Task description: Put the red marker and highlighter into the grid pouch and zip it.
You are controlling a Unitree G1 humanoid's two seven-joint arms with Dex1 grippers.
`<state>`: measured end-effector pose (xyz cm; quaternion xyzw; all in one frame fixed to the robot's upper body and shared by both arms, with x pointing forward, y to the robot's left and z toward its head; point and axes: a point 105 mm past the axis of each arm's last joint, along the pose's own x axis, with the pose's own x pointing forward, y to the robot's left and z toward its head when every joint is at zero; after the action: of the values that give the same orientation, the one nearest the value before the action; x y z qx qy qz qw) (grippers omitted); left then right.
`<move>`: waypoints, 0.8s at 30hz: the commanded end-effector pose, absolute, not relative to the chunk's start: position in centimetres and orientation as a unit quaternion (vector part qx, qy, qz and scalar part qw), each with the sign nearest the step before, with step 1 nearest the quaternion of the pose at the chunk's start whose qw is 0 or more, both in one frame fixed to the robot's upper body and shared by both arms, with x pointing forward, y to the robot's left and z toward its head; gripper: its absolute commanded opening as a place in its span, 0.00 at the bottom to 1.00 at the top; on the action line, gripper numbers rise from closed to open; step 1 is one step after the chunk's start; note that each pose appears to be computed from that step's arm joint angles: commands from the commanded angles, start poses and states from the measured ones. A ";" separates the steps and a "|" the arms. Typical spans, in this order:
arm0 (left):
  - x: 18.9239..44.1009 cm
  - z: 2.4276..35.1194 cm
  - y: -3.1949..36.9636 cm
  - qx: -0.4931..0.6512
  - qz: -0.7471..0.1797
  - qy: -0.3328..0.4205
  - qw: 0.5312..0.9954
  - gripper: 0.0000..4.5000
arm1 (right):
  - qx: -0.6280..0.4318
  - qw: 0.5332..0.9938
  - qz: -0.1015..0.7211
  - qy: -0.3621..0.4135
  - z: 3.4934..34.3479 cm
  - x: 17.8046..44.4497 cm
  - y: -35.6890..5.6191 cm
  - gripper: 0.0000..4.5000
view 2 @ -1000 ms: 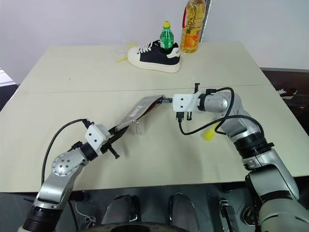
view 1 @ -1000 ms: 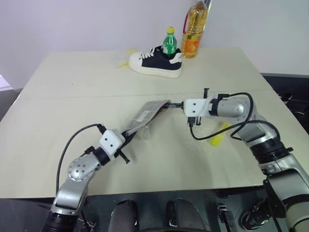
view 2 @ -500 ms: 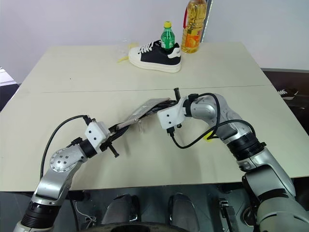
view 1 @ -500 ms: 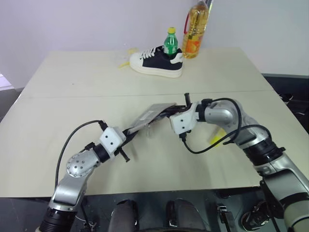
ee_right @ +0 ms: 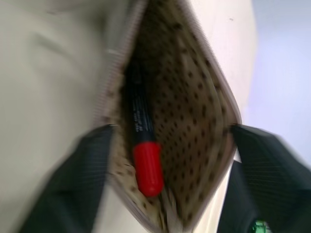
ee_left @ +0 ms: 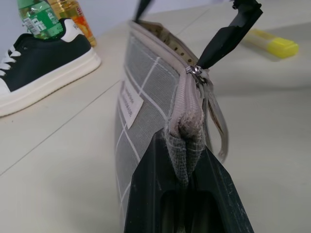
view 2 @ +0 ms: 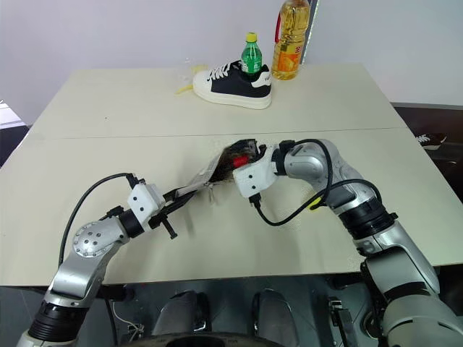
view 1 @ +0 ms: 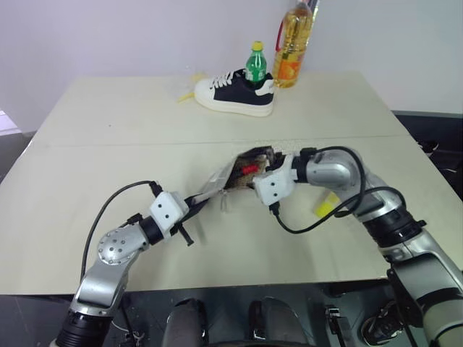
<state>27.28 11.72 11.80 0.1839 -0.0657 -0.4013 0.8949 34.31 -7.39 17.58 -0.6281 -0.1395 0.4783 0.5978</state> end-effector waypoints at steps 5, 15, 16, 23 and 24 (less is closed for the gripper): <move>27.3 12.0 10.3 0.166 -0.411 -0.082 0.892 0.00 | -0.418 0.808 0.414 -0.010 21.7 35.2 -14.7 0.92; 29.2 11.6 8.5 0.137 -0.407 -0.093 0.898 0.00 | -0.077 0.952 0.077 0.286 16.4 33.3 -26.6 0.96; 29.3 11.5 8.3 0.134 -0.412 -0.094 0.897 0.00 | -0.060 0.951 0.050 0.300 16.1 32.8 -26.8 0.96; 29.7 11.0 7.2 0.128 -0.439 -0.095 0.884 0.00 | 0.047 0.941 -0.118 0.314 12.6 31.7 -27.2 0.96; 29.8 11.0 7.2 0.128 -0.439 -0.097 0.884 0.00 | 0.063 0.939 -0.121 0.316 12.2 31.8 -26.6 0.96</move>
<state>29.80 7.50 10.07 0.1265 -0.0727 -0.4339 0.8891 31.93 -25.97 10.98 0.0578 0.3424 -0.0847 0.9340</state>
